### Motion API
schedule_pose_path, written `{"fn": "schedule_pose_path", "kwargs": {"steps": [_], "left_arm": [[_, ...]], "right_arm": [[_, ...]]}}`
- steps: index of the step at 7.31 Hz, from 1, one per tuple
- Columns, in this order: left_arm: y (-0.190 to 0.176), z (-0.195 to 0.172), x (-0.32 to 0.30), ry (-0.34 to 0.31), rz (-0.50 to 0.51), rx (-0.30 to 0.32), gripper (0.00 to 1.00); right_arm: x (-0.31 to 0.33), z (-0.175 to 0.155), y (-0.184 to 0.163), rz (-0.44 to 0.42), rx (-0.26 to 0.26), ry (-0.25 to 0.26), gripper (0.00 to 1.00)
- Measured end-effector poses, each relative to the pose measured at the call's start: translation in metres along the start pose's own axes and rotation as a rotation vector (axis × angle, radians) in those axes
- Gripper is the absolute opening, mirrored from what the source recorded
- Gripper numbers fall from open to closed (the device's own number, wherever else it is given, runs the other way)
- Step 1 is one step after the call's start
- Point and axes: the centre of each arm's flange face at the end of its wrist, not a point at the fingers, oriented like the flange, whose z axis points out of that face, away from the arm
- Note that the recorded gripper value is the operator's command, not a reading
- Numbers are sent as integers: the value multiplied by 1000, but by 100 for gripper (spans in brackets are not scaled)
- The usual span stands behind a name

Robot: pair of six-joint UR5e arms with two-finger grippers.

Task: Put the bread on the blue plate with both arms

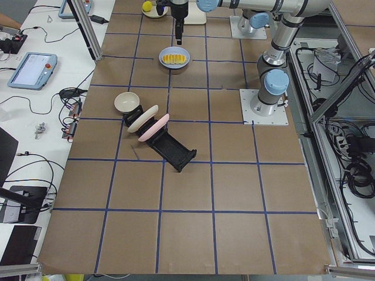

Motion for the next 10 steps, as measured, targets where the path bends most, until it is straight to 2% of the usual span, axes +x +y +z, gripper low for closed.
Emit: {"fn": "schedule_pose_path", "kwargs": {"steps": [1, 3, 4, 6, 7, 8, 10], "left_arm": [[0, 0, 0, 0, 1, 0, 100], [2, 0, 0, 1, 3, -1, 100], [6, 2, 1, 1, 5, -3, 100], [7, 1, 1, -1, 11, -1, 100], [8, 1, 1, -2, 12, 0, 100], [8, 1, 1, -2, 13, -1, 100], [8, -2, 2, -1, 11, 5, 100]], "right_arm": [[7, -9, 7, 9, 18, 3, 99], [7, -16, 31, 8, 32, -41, 99], [5, -5, 45, 7, 43, -52, 99], [2, 40, 66, 10, 79, -56, 100], [1, 56, 73, 9, 80, -53, 99], [1, 61, 76, 9, 82, -57, 97], [-4, 52, 74, 5, 97, -117, 99]]}}
